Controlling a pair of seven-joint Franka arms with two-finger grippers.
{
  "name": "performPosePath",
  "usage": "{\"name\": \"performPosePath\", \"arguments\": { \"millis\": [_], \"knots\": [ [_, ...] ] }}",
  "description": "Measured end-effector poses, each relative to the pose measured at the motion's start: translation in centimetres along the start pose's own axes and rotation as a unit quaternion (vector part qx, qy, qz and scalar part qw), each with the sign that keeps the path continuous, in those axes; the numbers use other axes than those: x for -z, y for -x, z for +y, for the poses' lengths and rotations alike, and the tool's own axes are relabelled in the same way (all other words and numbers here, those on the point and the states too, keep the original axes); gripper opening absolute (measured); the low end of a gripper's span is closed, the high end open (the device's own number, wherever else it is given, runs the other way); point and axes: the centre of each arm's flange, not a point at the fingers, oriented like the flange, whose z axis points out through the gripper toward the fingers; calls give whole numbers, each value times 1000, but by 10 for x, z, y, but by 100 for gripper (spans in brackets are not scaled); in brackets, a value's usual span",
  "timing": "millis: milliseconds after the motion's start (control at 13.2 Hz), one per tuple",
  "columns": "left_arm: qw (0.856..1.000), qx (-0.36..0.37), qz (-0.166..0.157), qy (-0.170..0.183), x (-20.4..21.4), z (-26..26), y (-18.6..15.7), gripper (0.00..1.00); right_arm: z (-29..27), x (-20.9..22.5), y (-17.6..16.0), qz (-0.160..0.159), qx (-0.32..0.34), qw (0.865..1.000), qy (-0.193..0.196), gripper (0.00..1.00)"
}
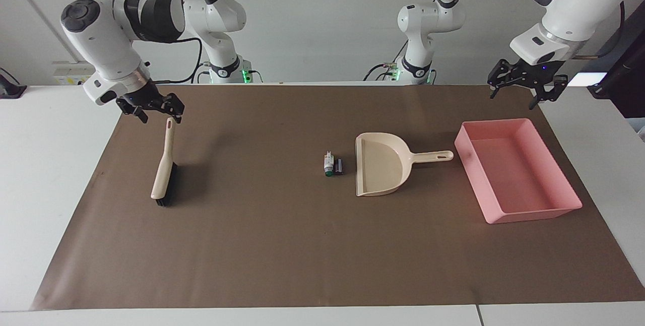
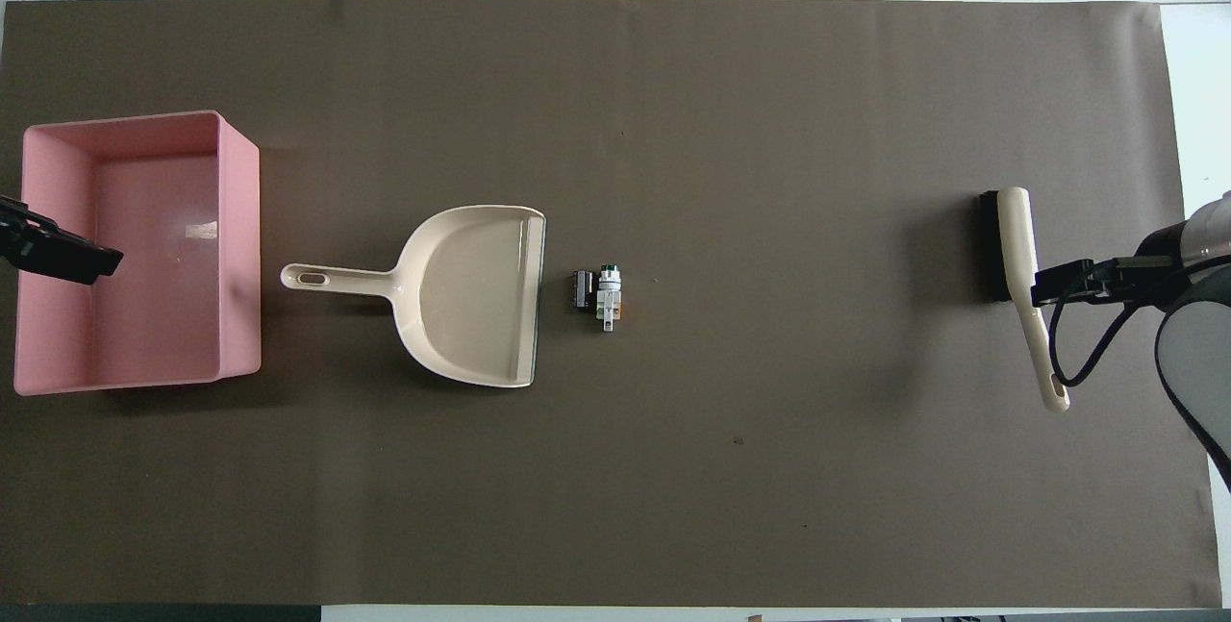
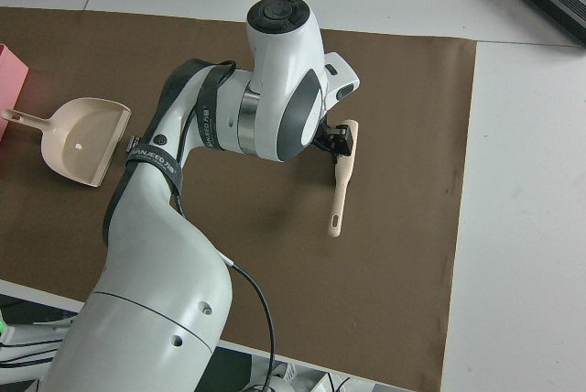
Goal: Clean e-waste and dump in bin
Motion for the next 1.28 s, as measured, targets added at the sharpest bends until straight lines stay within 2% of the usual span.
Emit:
{"name": "performPosePath", "arguments": {
  "millis": [151,302,453,604,907,1284],
  "knots": [
    [992,-126,7,-1,-9,5,-8,97,29,-39,9,5,5,1000,-2,100],
    [969,-247,10,-5,-24,11,-19,95,42,-69,18,14,0,1000,-2,100],
    [942,-335,6,0,-41,23,-29,96,43,-92,25,18,-2,1000,-1,100],
    [927,-374,-1,8,-56,37,-37,96,43,-100,27,25,-1,1000,0,100],
    [910,-414,-15,19,-102,75,-57,96,41,-113,31,30,17,999,-5,100],
    [903,-428,-22,11,-166,89,-69,95,40,-127,30,31,15,999,-18,98]
  ]
}}
